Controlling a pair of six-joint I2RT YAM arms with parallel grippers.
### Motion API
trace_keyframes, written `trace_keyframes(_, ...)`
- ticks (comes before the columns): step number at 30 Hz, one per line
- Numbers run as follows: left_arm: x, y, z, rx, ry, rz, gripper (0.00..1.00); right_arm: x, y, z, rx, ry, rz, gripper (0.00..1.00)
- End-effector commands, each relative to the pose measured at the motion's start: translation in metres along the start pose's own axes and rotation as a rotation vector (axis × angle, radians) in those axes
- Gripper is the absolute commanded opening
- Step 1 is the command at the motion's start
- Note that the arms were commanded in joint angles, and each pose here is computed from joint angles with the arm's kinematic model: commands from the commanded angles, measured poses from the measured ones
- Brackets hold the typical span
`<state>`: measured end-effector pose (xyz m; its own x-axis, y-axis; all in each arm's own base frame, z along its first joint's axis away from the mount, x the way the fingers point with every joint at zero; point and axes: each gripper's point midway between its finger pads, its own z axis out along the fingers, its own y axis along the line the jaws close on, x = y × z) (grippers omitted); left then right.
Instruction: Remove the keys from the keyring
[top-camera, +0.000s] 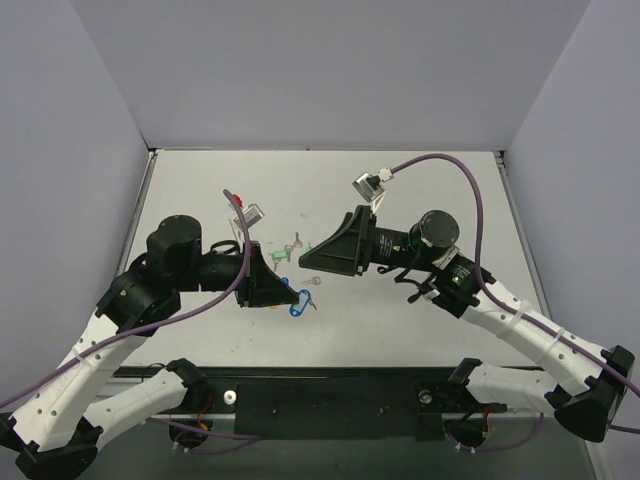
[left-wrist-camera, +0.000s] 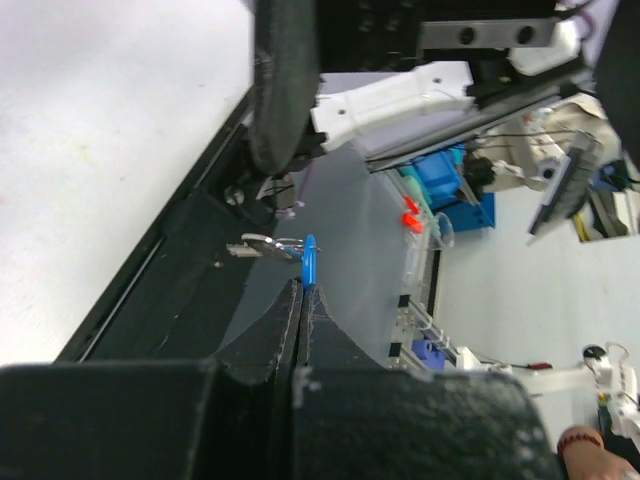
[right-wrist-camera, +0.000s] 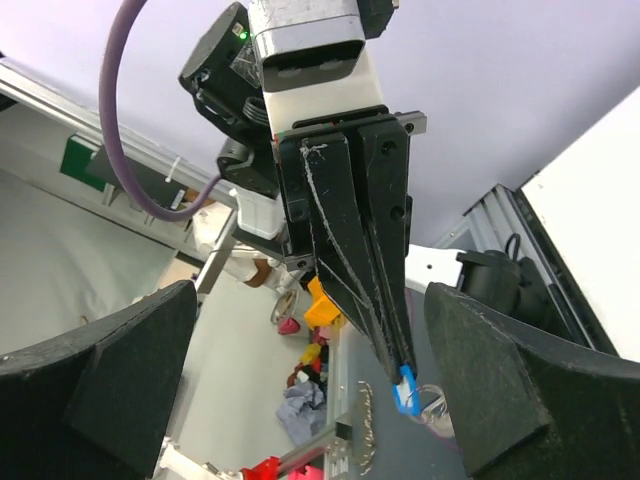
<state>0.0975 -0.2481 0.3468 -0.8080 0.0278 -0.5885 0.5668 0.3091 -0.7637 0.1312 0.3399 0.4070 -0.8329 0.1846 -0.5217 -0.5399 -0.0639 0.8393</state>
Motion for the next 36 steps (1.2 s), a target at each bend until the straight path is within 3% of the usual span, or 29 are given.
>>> trace_keyframes(1, -0.017, -0.060, -0.014, 0.237, -0.037, 0.121, 0.00, -0.014, 0.052, 0.000, -0.165, -0.024, -0.054, 0.91)
trace_keyframes(8, -0.029, -0.092, -0.025, 0.354, -0.080, 0.181, 0.00, 0.004, 0.065, 0.006, -0.206, 0.019, -0.053, 0.86)
trace_keyframes(20, -0.039, -0.112, -0.033, 0.407, -0.103, 0.211, 0.00, 0.024, 0.092, 0.001, -0.273, 0.053, -0.047, 0.79)
trace_keyframes(32, -0.039, -0.109, -0.033, 0.390, -0.109, 0.217, 0.00, 0.023, 0.105, -0.010, -0.302, 0.036, -0.043, 0.49)
trace_keyframes(36, -0.041, -0.109, -0.033, 0.387, -0.116, 0.223, 0.00, 0.024, 0.106, -0.012, -0.299, 0.036, -0.046, 0.46)
